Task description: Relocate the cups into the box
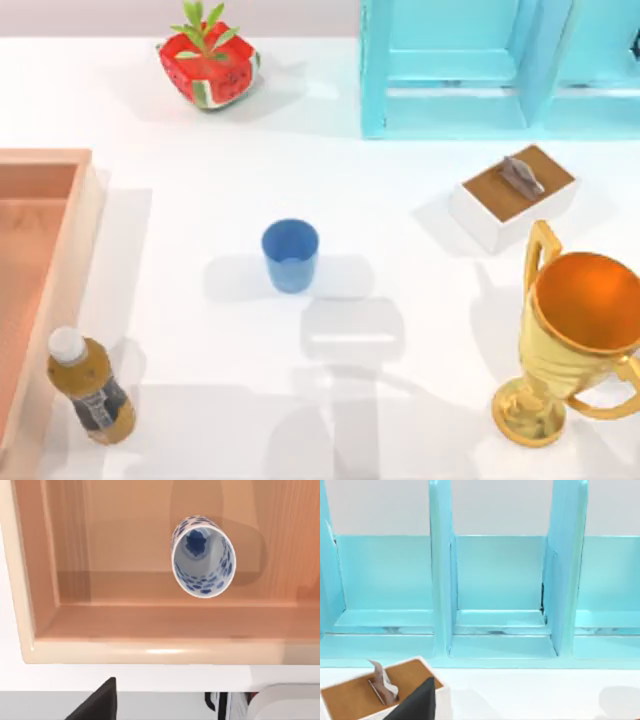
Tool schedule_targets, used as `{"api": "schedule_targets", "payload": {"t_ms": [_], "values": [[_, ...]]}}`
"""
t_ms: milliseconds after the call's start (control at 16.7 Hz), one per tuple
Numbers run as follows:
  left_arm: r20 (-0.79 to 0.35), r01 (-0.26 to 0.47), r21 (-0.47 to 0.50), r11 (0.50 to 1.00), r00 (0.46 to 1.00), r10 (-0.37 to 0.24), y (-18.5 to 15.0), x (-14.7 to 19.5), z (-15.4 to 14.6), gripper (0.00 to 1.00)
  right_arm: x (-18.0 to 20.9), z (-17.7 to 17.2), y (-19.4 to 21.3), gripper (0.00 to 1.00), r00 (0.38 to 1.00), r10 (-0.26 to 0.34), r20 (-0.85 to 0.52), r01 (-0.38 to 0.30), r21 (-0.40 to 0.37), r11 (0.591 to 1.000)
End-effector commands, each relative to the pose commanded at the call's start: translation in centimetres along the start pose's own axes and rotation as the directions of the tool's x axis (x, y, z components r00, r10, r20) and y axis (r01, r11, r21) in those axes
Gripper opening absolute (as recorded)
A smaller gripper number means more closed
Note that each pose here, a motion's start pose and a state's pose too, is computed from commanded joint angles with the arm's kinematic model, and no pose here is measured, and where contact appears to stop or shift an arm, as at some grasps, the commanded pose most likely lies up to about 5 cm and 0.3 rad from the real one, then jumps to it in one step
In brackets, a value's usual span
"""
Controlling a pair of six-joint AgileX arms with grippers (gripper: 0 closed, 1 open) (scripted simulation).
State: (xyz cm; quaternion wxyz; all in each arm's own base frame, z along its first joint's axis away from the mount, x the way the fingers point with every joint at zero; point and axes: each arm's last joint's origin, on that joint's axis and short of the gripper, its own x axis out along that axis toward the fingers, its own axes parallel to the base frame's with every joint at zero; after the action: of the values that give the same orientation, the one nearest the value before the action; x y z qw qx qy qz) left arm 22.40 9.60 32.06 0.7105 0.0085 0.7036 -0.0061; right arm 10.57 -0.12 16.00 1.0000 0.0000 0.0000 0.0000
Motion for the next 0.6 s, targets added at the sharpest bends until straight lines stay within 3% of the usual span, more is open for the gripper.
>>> {"api": "schedule_targets", "payload": {"t_ms": [360,600], "values": [[-0.001,0.001,-0.003,1.000,1.000,-0.001,-0.3,0.0,1.0,1.00,0.0,0.0,0.0,1.00,1.000,0.000,0.000,0.000,0.000,1.000],[-0.011,0.008,0.011,1.000,1.000,-0.007,-3.2,0.1,6.2,1.00,0.0,0.0,0.0,1.00,1.000,0.000,0.000,0.000,0.000,1.000]]}}
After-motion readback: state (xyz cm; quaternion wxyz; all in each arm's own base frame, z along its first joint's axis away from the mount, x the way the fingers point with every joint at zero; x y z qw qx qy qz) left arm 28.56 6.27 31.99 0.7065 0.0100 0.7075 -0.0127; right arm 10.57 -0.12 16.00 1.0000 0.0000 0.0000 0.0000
